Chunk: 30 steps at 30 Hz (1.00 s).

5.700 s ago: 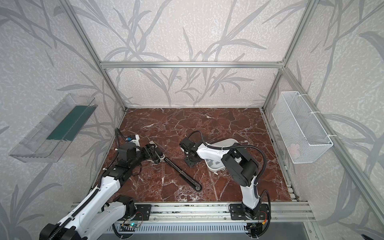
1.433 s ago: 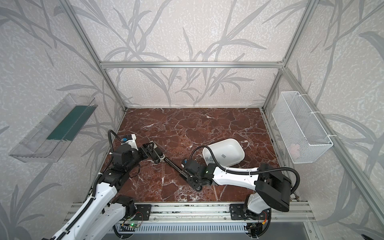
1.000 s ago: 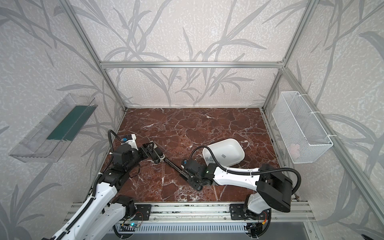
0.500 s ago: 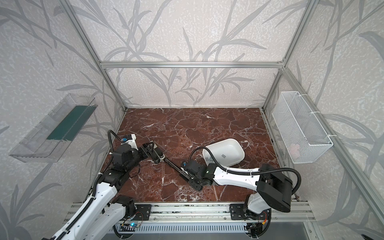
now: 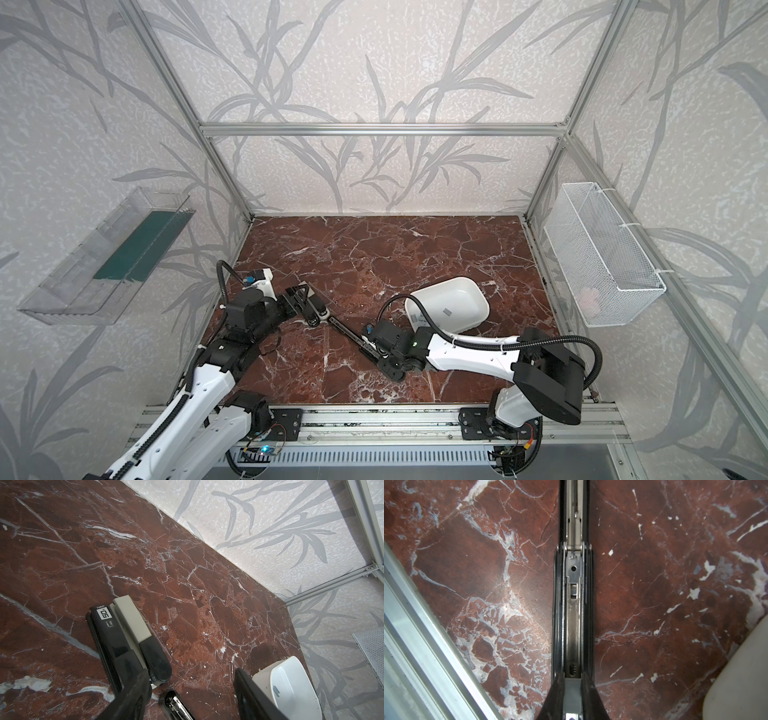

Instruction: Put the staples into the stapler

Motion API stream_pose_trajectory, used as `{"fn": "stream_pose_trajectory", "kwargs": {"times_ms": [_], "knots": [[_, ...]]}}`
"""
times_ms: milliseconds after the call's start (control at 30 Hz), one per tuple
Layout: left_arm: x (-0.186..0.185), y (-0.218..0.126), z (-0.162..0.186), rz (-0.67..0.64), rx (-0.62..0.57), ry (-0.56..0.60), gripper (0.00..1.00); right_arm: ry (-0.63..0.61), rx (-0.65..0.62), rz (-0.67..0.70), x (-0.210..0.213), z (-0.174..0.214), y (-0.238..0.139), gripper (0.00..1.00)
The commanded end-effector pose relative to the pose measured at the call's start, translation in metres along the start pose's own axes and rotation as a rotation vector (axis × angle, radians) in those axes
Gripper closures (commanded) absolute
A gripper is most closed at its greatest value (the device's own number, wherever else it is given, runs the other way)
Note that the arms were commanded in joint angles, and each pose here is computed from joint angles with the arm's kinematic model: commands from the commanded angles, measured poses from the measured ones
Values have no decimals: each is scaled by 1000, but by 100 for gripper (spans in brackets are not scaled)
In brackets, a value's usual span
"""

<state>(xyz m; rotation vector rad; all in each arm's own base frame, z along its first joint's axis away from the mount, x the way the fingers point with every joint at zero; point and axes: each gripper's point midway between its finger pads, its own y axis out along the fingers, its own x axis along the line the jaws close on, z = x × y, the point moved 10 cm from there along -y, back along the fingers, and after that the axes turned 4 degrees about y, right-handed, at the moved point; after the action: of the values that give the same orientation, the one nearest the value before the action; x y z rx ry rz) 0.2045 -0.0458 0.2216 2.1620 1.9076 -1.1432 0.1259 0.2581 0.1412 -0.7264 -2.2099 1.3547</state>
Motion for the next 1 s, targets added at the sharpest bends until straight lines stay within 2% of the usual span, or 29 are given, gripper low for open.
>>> {"fn": "stream_pose_trajectory", "kwargs": {"times_ms": [0,467,800,967], "knots": [[0,1,3,10,0,-8,33,12,32,-4,0,13,-4,82],[0,4,6,16,7,-15,33,55,55,-12,1,24,-5,82],[-3,5,6,21,11,-8,33,74,47,-1,-1,27,-8,73],[-4,6,7,19,15,-4,33,83,24,17,-2,25,-13,72]]}}
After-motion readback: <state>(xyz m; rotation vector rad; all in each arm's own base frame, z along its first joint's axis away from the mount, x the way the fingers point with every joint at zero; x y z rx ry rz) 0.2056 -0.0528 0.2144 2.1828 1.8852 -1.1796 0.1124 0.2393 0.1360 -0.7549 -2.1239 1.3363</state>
